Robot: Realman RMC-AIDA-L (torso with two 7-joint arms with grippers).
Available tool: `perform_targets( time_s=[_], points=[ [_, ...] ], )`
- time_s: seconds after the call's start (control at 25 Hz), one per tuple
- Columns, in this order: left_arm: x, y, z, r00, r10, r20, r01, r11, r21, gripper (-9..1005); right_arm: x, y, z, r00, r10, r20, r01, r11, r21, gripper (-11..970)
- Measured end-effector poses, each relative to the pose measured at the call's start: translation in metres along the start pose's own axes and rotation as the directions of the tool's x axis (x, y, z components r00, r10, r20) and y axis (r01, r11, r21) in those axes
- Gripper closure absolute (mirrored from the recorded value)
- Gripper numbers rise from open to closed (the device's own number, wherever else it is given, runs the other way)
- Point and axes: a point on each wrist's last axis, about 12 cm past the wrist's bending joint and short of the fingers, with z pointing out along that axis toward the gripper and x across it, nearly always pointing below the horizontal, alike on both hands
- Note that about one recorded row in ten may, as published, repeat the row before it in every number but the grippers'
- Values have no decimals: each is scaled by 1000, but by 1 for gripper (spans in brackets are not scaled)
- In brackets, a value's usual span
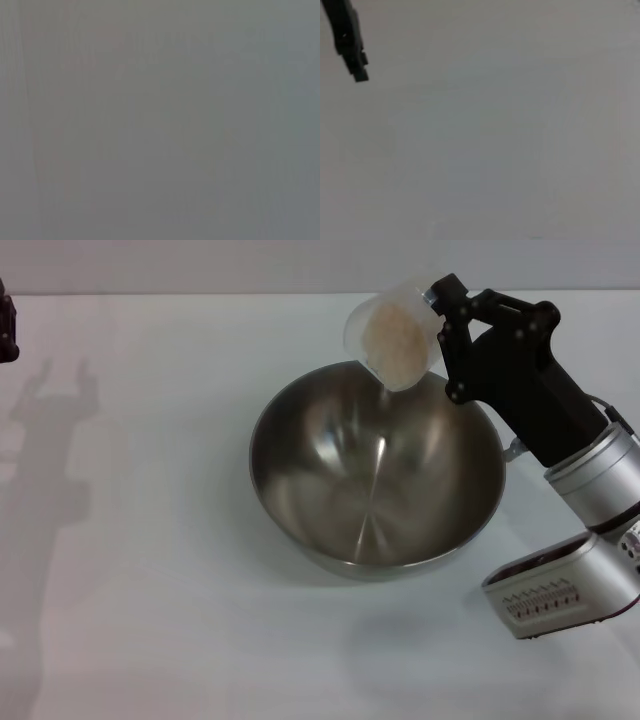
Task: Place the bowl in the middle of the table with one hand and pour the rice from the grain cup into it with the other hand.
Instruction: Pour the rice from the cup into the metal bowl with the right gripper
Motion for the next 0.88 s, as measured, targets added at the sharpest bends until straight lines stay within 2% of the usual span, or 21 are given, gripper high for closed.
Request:
perform_targets(
  time_s=[0.12,0.32,0.68,0.88],
  points=[
    [-1,-1,1,1000,-2,4,2,1000,1,547,-1,-2,1,996,-84,9,84,996,17,956],
    [-1,-1,1,1000,-3,5,3,1000,1,547,-3,-2,1,986,-164,14,164,986,25,955],
    [-1,-1,1,1000,-4,7,4,1000,0,547,-11,0,-1,976,-208,60,207,978,23,955],
    [-2,-1,1,1000,-5,10,5,1000,0,547,-14,0,-2,959,-275,75,273,961,36,955]
  ],
)
